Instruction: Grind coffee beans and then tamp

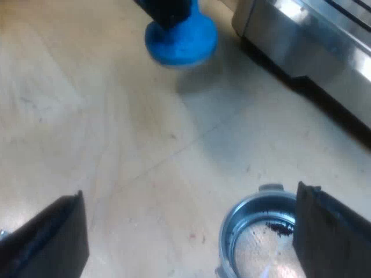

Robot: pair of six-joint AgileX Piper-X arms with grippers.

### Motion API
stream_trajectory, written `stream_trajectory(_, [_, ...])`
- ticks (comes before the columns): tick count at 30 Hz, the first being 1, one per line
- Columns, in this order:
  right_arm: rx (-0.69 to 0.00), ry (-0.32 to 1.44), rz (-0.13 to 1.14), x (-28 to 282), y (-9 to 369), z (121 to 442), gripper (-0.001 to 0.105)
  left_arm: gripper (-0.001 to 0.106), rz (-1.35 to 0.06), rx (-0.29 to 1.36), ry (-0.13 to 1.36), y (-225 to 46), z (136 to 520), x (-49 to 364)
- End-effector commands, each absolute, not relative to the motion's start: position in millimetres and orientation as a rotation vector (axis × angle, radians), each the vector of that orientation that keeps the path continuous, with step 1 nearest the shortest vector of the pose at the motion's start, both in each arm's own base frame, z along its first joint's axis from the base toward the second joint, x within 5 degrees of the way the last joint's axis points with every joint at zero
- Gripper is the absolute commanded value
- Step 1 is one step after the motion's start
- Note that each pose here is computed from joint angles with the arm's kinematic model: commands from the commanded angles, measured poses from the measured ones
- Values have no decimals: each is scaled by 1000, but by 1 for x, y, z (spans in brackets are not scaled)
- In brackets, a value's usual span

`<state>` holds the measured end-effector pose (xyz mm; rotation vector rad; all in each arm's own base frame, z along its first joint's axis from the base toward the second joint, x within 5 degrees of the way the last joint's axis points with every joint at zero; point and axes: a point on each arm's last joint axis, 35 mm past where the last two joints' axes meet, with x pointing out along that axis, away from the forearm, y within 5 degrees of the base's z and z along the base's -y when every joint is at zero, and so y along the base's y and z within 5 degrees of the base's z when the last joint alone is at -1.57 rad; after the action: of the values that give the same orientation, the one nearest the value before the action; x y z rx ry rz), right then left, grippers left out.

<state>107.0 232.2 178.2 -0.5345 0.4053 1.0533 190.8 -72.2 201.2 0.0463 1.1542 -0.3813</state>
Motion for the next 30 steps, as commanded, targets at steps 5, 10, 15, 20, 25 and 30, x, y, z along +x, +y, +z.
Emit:
stream_trajectory(5, [-494,376,1107,116,235,185,74,0,-361,41,1132,-72,193,193])
stream_trajectory(10, [-494,374,1142,115,236,185,74,0,-358,44,1177,-74,181,197])
stream_trajectory(15, [-494,374,1142,115,236,185,74,0,-353,52,1225,-75,171,200])
stream_trajectory(20, [-494,374,1142,115,236,185,74,16,-358,60,1228,-75,170,200])
stream_trajectory(25, [-496,377,1142,115,236,185,74,54,-357,61,1236,-75,169,199])
stream_trajectory(30, [-496,377,1142,115,236,185,74,84,-360,60,1261,-74,170,196])
